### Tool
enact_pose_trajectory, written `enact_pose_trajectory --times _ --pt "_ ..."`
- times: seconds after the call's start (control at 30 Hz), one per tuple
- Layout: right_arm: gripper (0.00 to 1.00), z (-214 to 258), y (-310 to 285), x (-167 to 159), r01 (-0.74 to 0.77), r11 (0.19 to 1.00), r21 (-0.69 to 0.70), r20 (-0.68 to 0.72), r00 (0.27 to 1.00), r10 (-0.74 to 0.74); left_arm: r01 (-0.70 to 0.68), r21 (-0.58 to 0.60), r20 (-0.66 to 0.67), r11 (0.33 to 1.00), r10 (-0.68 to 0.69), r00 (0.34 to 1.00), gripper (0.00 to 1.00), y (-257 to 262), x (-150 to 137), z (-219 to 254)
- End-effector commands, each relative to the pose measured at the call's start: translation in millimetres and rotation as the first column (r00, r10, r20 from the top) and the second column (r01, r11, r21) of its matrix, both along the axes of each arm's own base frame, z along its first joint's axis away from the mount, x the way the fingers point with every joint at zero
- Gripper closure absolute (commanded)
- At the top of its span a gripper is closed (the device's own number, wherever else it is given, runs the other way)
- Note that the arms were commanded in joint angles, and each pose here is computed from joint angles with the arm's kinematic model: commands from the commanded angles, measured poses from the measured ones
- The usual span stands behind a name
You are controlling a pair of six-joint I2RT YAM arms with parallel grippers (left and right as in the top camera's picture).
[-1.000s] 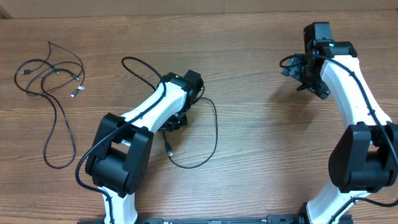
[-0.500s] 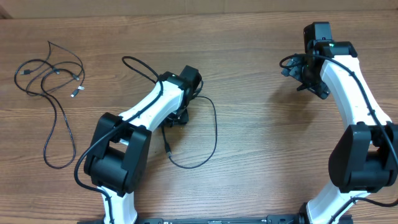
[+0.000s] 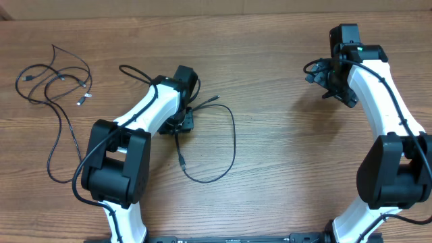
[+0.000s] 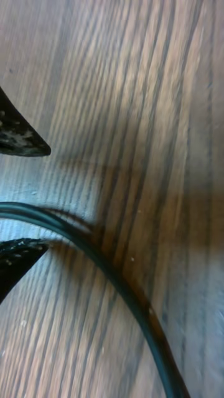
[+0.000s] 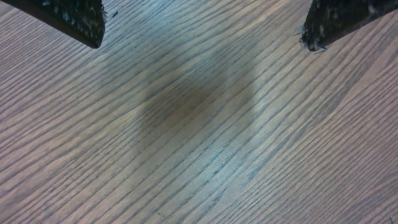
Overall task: Untangle cables
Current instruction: 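Lift the grasped cable with the left gripper and pull it up-left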
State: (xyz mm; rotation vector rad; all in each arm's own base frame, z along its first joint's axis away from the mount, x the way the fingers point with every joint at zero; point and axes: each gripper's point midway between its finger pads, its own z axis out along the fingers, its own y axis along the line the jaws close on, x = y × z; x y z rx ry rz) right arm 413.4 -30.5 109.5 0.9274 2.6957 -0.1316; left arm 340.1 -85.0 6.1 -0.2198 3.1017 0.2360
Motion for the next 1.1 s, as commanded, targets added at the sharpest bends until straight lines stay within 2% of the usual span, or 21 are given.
enact_pose_trajectory --times 0.0,0.07,0.23,0.73,0.77,0.83,0.9,1.07 --pt "0.00 5 -2 -1 0.001 1.000 -0.011 0.013 1.000 -0.001 0.040 -0.070 -0.012 0.997 -0.040 0.999 0.58 -7 -8 -6" --pt "0.00 5 -2 -1 0.001 1.000 -0.011 0.013 1.000 -0.001 0.062 -0.100 -0.011 0.993 -0.064 0.998 0.59 -12 -10 -13" --pt "0.00 5 -2 -1 0.001 1.000 -0.011 0.013 1.000 -0.001 0.067 -0.145 -0.009 0.987 -0.069 0.998 0.68 -17 -19 -30" --pt "0.00 5 -2 -1 0.001 1.000 -0.011 0.013 1.000 -0.001 0.103 -0.142 -0.012 0.985 -0.105 0.994 0.71 -13 -29 -45" --pt "0.00 5 -2 -1 0.001 1.000 -0.011 0.012 1.000 -0.001 0.111 -0.142 -0.012 0.984 -0.114 0.993 0.73 -13 -28 -45" --pt "0.00 5 -2 -1 0.001 1.000 -0.011 0.012 1.000 -0.001 0.117 -0.142 -0.012 0.983 -0.120 0.993 0.96 -13 -28 -45" --pt "0.00 5 -2 -1 0.001 1.000 -0.011 0.013 1.000 -0.001 0.141 -0.158 -0.014 0.977 -0.145 0.989 0.96 -16 -29 -45" --pt "0.00 5 -2 -1 0.001 1.000 -0.011 0.012 1.000 -0.001 0.203 -0.303 -0.022 0.931 -0.220 0.975 0.96 -40 -32 -34"
